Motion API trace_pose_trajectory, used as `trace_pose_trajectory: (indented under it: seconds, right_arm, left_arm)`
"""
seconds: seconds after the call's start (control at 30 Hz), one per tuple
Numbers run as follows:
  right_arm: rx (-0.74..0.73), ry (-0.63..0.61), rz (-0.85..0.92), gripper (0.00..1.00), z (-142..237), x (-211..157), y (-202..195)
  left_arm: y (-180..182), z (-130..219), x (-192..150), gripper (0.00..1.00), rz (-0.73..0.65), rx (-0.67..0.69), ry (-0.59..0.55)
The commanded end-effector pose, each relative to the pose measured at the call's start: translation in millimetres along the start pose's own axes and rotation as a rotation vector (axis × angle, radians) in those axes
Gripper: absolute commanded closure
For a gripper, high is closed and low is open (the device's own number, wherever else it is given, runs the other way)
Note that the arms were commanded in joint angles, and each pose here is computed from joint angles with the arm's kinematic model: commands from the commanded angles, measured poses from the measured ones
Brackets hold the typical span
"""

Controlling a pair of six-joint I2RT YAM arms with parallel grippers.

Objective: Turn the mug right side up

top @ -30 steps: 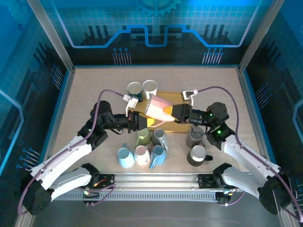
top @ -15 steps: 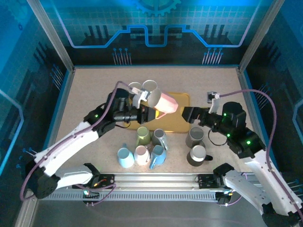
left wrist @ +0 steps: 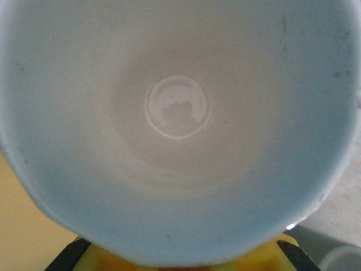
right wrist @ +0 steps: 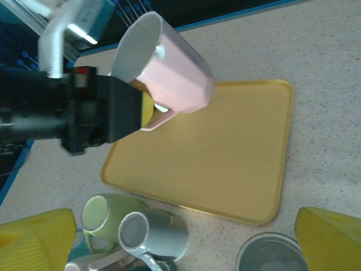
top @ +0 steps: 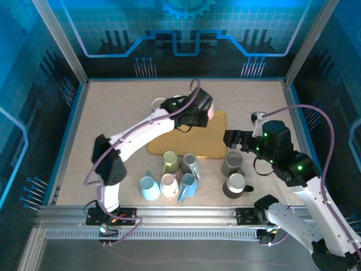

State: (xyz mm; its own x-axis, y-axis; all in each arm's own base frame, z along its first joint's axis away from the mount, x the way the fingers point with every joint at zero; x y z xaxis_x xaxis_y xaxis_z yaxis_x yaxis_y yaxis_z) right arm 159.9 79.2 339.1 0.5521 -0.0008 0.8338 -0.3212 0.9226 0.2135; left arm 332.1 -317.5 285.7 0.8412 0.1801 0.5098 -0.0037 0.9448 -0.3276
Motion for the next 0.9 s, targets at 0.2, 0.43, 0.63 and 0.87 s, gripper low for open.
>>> trace_pose_trajectory:
  seconds: [0.2,0.43,0.63,0.87]
  right_arm:
    - [-0.067,-0.005,0.008,0.0,2.2,-5.2,-7.6]
    - [-0.056,-0.008,0.023,0.0,-0.8,-6.9,-7.3]
    - [-0.063,-0.007,0.031,0.0,-3.4,-12.5,-9.3]
    - [-0.069,-0.01,0.049,0.0,-2.3,-13.6,-10.1]
  left_arm:
    - [-13.8,-36.2,19.6,1.0,0.141,0.215,-0.1]
    - [-9.7,-70.4,18.9,1.0,0.191,0.207,-0.074]
    - [-1.4,-92.6,20.0,1.0,0.215,0.225,-0.064]
    - [10.5,-115.2,22.9,1.0,0.241,0.253,-0.065]
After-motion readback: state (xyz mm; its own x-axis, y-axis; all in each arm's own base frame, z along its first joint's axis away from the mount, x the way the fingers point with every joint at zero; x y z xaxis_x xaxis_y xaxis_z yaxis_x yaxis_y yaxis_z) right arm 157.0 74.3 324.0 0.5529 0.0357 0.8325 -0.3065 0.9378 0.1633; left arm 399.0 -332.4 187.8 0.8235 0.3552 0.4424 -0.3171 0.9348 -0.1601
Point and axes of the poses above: each hand's point on the last joint's axis, 136 mm out from that joint toward the fingers, its own z axis back along the fingers, its own y axis along the line the jaws close on, x = y × z, the point moved 9 cm from there along z, back along the fingers, and after that the axes turned 14 degrees about z, right-handed, at the moved point
